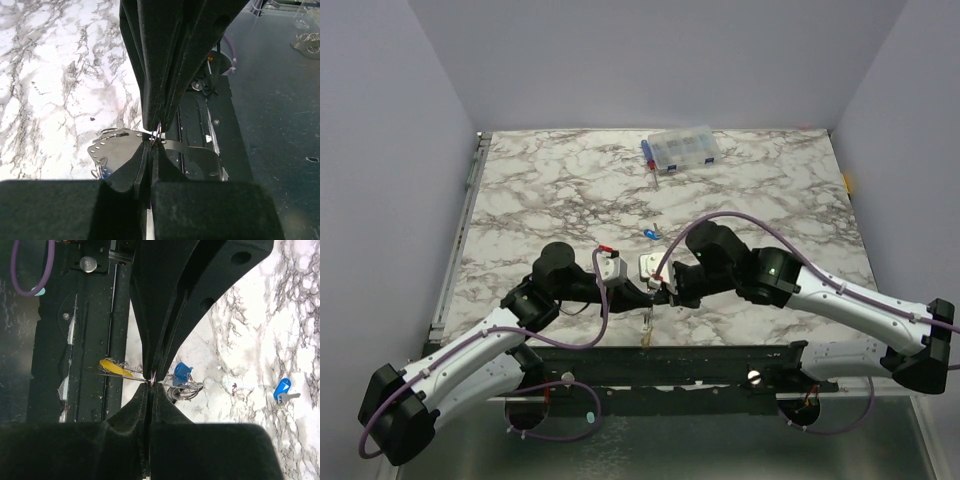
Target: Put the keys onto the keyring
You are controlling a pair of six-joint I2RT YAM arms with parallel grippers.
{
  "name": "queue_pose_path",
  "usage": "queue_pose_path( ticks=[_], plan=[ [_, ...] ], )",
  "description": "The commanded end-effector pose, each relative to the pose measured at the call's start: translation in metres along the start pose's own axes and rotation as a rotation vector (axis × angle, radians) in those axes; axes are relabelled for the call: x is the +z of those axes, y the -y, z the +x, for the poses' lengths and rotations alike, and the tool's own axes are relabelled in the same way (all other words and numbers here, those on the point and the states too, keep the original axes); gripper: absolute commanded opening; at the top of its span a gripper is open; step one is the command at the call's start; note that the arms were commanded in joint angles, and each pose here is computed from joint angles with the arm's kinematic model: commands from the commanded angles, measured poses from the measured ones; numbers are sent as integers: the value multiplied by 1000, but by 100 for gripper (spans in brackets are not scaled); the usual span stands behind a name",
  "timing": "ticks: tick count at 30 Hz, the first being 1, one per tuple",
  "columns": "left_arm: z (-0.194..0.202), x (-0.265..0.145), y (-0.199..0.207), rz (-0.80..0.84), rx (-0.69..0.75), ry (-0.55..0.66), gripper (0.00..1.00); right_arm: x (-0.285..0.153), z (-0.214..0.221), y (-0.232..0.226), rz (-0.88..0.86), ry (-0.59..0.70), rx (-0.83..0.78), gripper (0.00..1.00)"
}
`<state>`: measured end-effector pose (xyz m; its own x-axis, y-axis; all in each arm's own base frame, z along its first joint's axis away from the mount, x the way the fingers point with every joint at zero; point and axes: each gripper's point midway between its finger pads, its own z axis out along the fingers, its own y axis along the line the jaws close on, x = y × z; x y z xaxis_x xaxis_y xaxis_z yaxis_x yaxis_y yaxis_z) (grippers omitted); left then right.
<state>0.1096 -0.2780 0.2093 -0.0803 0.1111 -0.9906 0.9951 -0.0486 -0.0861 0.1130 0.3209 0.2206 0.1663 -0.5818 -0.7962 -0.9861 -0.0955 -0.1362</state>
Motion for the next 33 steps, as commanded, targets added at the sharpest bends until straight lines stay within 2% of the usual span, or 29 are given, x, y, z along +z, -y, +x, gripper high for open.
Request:
queue_pose_path(
  ticks=[1, 3, 6, 8, 11, 13, 15, 21, 25, 30, 33],
  plan=[
    [-79, -4, -4, -40, 264, 179, 5, -5, 15, 0, 70, -8, 41, 1],
    [-81, -7, -3, -54, 300, 187, 20, -13, -1, 12, 172, 110, 40, 1],
    [-86, -15, 0, -80, 365, 208, 37, -33, -21, 27, 330, 299, 71, 1],
    [-91, -21, -1, -114, 397, 223, 43, -49, -31, 34, 418, 429, 110, 1],
    [-98, -31, -7, -191, 432, 239, 45, -79, -39, 39, 527, 617, 173, 1],
    [-101, -37, -15, -250, 447, 246, 48, -98, -45, 32, 542, 752, 185, 1],
    [-101, -42, -26, -315, 452, 242, 52, -108, -45, 26, 543, 817, 194, 1],
    [-81, -45, -84, -553, 319, 164, 60, -140, -45, 19, 586, 952, 219, 1],
    [-65, -42, -125, -696, 113, 107, 60, -143, -37, 21, 610, 911, 242, 1],
    [-47, -23, -166, -804, -196, 30, 49, -154, -26, 23, 657, 860, 281, 1],
    [-27, -6, -181, -824, -290, -28, 45, -175, -18, 24, 727, 885, 307, 0]
  ],
)
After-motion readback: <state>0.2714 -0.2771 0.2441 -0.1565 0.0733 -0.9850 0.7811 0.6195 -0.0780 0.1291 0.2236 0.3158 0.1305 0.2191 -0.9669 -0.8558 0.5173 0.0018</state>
